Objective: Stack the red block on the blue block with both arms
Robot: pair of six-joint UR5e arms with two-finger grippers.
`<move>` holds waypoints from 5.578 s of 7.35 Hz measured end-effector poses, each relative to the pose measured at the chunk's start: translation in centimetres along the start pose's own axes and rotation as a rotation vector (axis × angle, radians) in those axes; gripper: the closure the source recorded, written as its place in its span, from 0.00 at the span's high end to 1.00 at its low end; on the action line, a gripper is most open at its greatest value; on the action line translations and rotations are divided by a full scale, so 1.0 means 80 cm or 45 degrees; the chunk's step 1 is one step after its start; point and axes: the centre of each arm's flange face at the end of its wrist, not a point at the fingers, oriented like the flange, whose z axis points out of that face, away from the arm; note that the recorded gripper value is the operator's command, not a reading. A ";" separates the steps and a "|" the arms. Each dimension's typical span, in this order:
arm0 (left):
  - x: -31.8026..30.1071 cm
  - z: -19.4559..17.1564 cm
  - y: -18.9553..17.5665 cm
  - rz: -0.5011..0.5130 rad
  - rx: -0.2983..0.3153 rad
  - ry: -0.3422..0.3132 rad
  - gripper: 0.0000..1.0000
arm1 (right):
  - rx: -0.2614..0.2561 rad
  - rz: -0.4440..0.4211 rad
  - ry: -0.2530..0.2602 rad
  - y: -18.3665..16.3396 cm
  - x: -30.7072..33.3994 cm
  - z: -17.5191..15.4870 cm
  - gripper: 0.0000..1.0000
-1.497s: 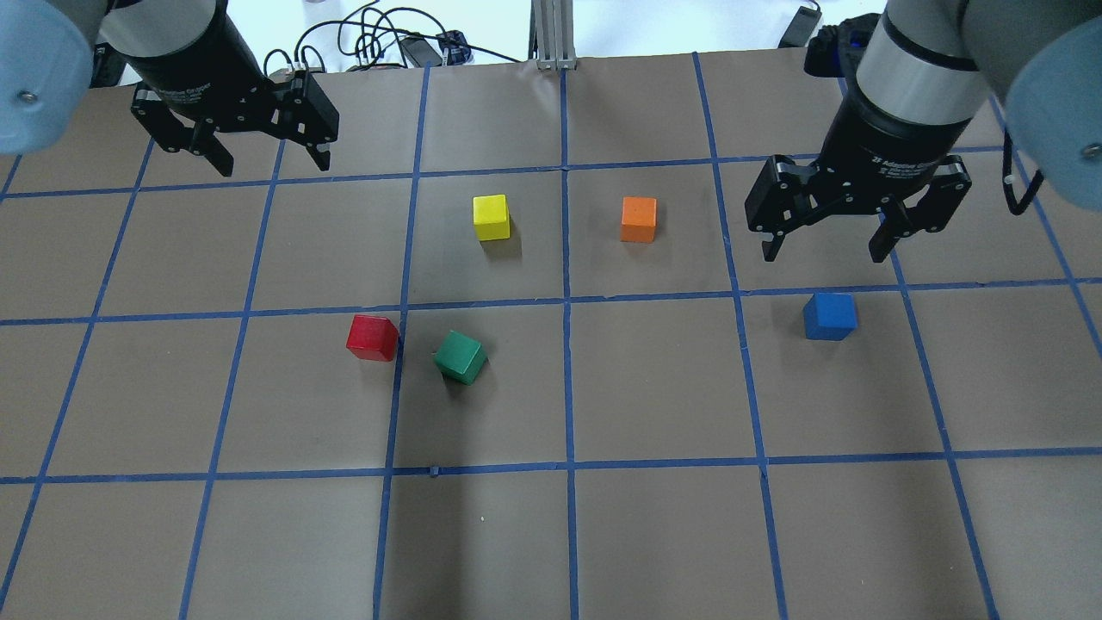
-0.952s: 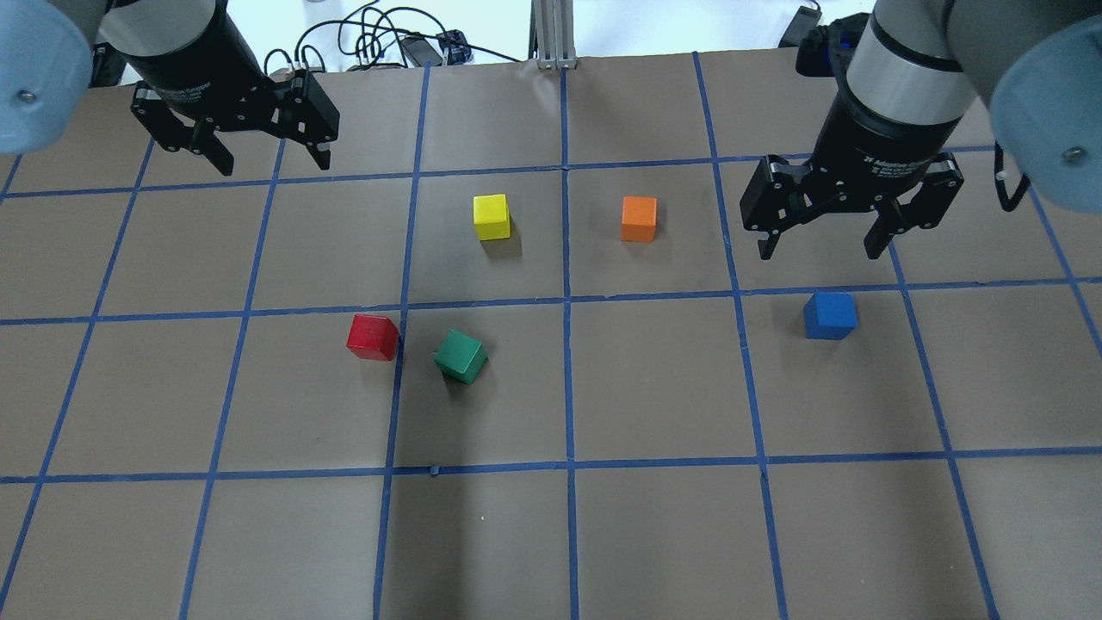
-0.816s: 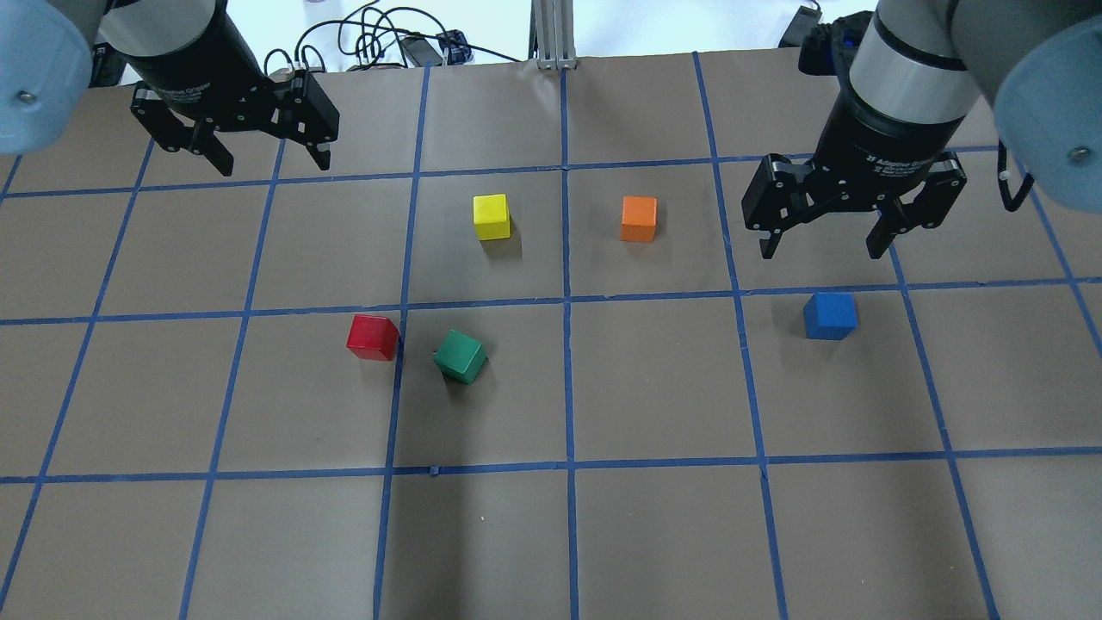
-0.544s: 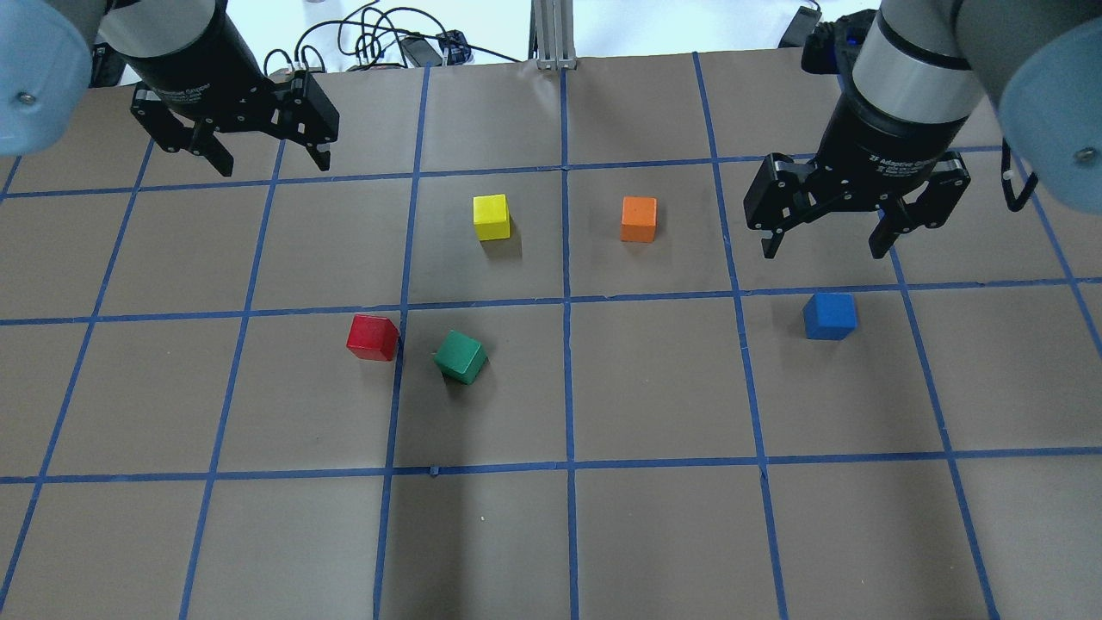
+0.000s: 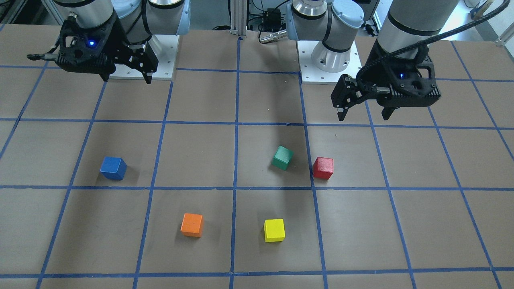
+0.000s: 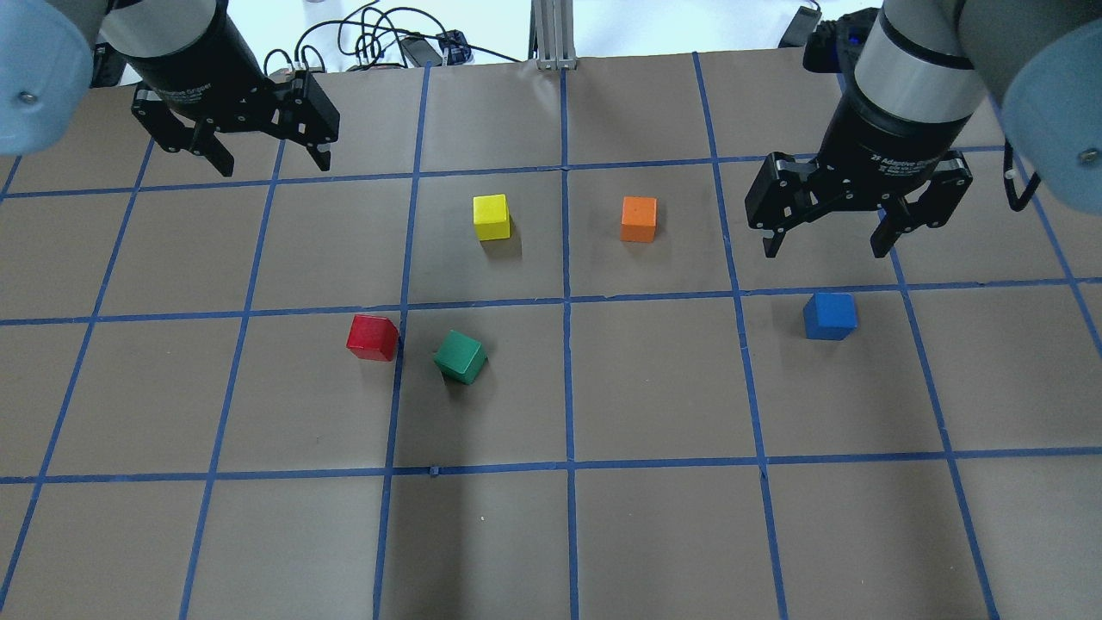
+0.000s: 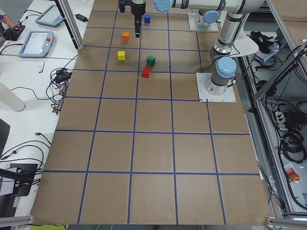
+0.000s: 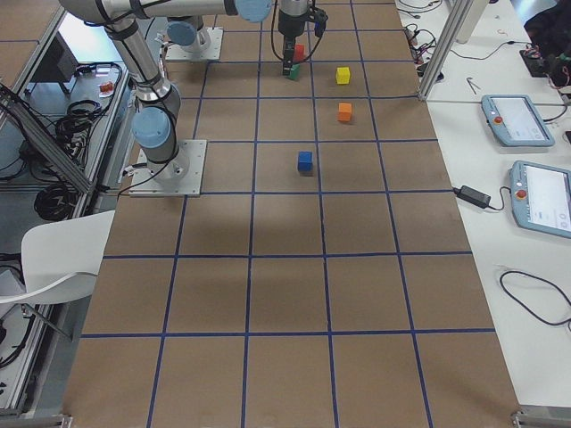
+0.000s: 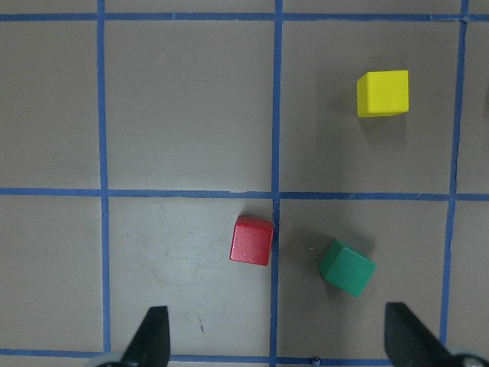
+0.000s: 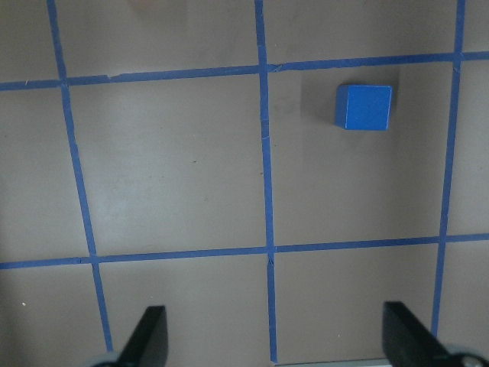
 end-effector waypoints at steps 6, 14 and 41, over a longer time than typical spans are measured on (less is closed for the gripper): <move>0.000 0.002 -0.001 0.000 -0.003 0.000 1.00 | -0.005 0.001 0.002 0.001 0.000 0.001 1.00; 0.000 0.004 -0.002 0.000 -0.006 0.000 1.00 | -0.010 0.001 0.001 0.001 0.000 0.003 1.00; 0.018 0.238 -0.040 0.094 -0.003 0.113 0.00 | -0.001 0.054 -0.006 -0.011 0.032 0.003 1.00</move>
